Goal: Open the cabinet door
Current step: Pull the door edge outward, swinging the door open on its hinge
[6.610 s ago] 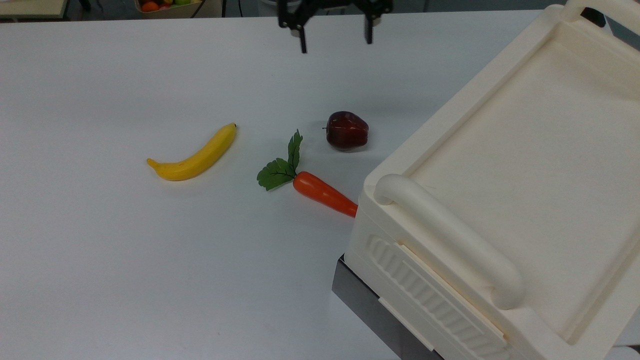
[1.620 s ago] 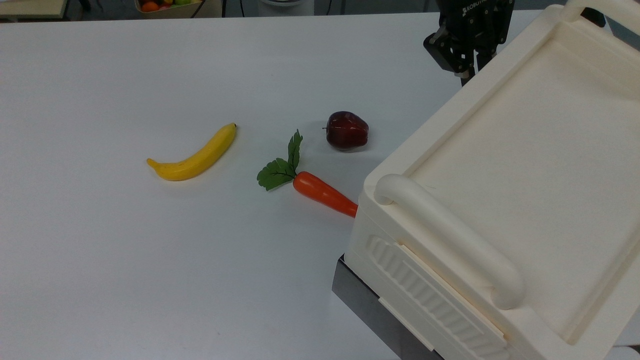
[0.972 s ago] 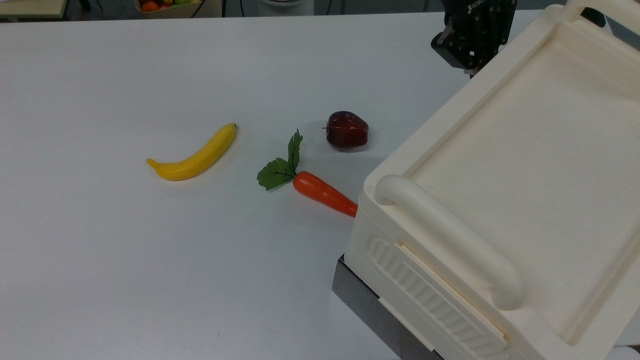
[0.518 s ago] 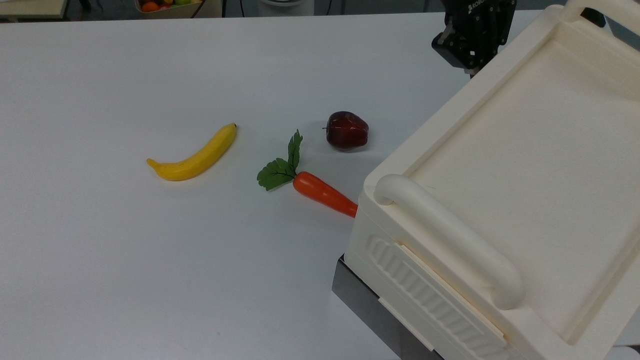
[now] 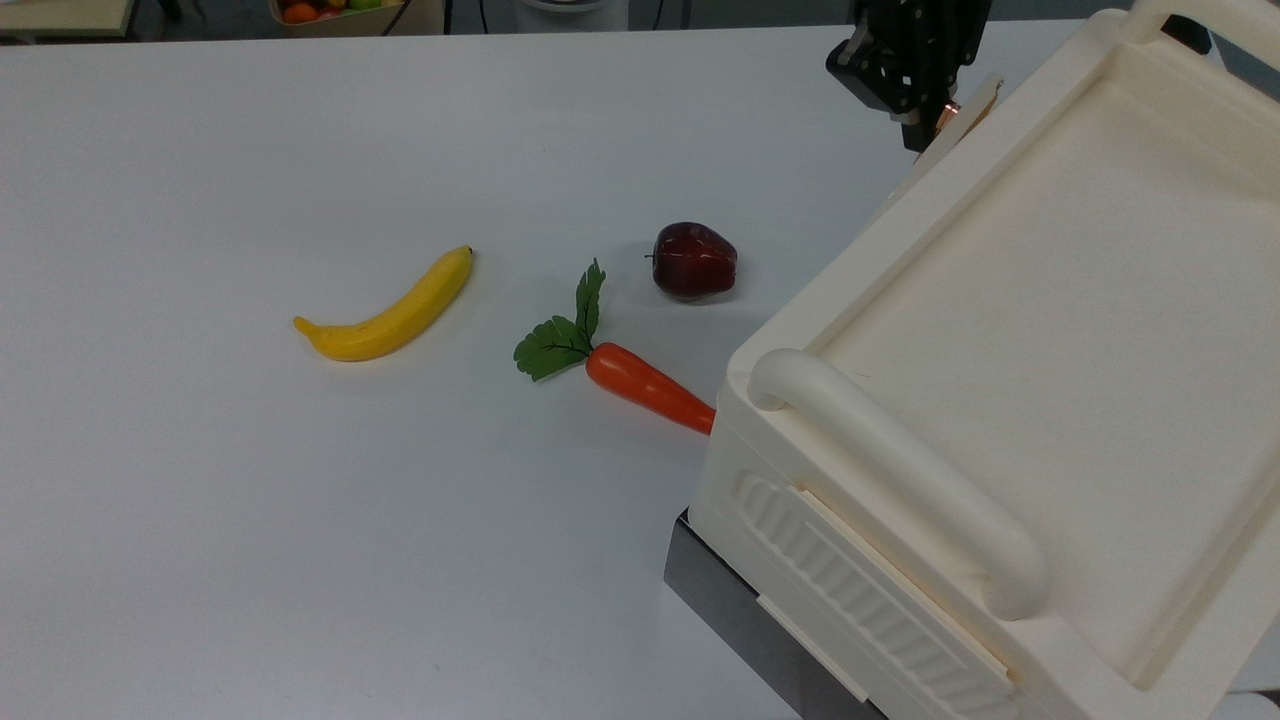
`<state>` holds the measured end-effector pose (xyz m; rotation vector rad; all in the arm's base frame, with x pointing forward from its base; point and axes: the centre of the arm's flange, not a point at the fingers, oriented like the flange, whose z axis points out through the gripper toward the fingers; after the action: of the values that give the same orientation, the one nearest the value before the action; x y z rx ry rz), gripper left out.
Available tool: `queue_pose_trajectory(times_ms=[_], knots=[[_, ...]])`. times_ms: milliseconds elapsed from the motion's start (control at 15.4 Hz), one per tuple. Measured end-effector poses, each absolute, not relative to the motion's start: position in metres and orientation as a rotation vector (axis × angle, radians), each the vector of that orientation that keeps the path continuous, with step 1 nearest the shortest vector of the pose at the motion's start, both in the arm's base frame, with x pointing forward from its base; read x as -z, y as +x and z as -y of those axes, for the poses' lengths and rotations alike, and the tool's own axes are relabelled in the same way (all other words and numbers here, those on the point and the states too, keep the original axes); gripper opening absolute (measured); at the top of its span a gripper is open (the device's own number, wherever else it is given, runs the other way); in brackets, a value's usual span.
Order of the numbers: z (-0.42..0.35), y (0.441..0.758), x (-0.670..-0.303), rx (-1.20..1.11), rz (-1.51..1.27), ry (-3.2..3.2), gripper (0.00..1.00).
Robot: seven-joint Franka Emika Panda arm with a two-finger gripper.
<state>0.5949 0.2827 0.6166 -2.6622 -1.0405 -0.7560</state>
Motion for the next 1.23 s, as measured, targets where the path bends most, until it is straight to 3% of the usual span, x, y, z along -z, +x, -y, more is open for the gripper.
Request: queue_pose_trajectory(times_ms=[324, 778, 907, 1231], knots=[[-0.244, 0.588, -0.624, 0.592, 1.005, -2.722, 0.16], [-0.176, 0.578, -0.659, 0.485, 0.846, -2.798, 0.85], [-0.165, 0.571, -0.681, 0.521, 0.823, -2.799, 1.00], [-0.167, 0.555, -0.716, 0.595, 0.755, -2.786, 1.00]])
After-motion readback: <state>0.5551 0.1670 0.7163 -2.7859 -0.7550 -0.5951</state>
